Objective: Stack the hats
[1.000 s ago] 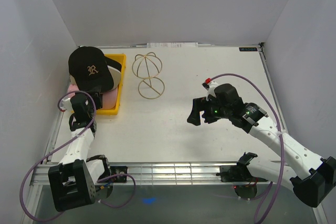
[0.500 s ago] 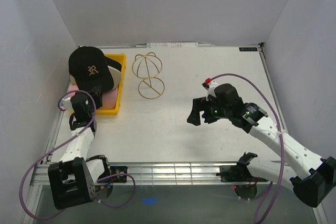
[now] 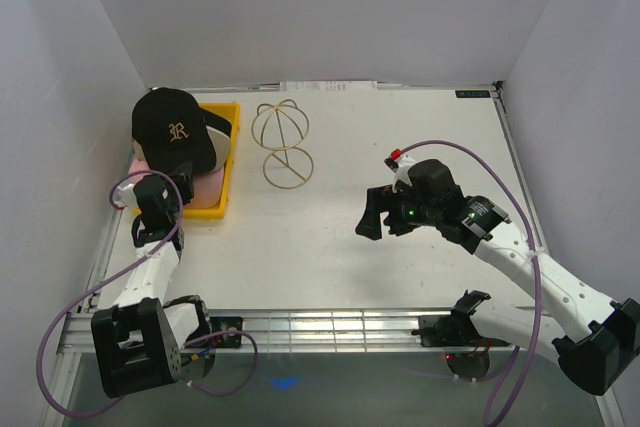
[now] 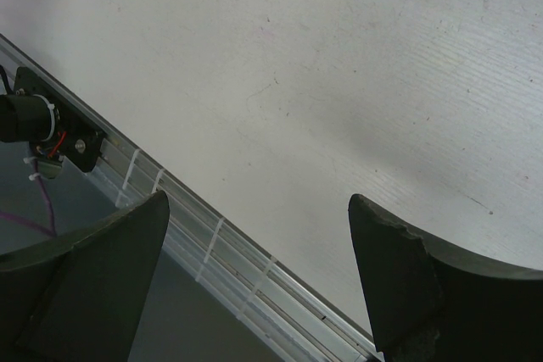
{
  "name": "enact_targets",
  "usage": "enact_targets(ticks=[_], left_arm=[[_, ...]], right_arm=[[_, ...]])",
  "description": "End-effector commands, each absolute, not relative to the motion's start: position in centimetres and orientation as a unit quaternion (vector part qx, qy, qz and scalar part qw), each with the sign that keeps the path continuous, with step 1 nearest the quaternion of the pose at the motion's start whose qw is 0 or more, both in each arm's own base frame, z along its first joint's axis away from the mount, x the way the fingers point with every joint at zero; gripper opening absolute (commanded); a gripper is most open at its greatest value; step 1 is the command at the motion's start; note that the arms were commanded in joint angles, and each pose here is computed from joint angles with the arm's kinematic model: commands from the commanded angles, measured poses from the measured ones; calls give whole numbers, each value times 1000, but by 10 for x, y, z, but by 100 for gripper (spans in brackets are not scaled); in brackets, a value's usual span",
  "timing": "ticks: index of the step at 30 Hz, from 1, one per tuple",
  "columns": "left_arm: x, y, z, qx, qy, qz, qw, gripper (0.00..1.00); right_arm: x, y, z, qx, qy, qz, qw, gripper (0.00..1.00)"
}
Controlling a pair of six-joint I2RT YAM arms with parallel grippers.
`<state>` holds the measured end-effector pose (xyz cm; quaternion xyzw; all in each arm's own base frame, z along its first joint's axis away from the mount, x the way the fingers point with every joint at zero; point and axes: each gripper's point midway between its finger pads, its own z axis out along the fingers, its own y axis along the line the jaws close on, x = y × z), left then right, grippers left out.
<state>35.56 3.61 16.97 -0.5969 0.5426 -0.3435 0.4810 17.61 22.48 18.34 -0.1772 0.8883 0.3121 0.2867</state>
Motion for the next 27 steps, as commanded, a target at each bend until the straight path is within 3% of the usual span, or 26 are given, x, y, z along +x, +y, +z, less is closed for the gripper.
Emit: enact_targets(ticks=[1,21,27], left_arm=[[359,41,181,-592,538,-341,493,34],[367,43,232,-566,511,-370,531,1],[370,43,252,-552,494,-386,550,0]], right_arm=[[183,233,205,-181,870,333,315,91],[183,233,205,-183,869,335,315,91],[183,234,204,-187,868,336,313,92]])
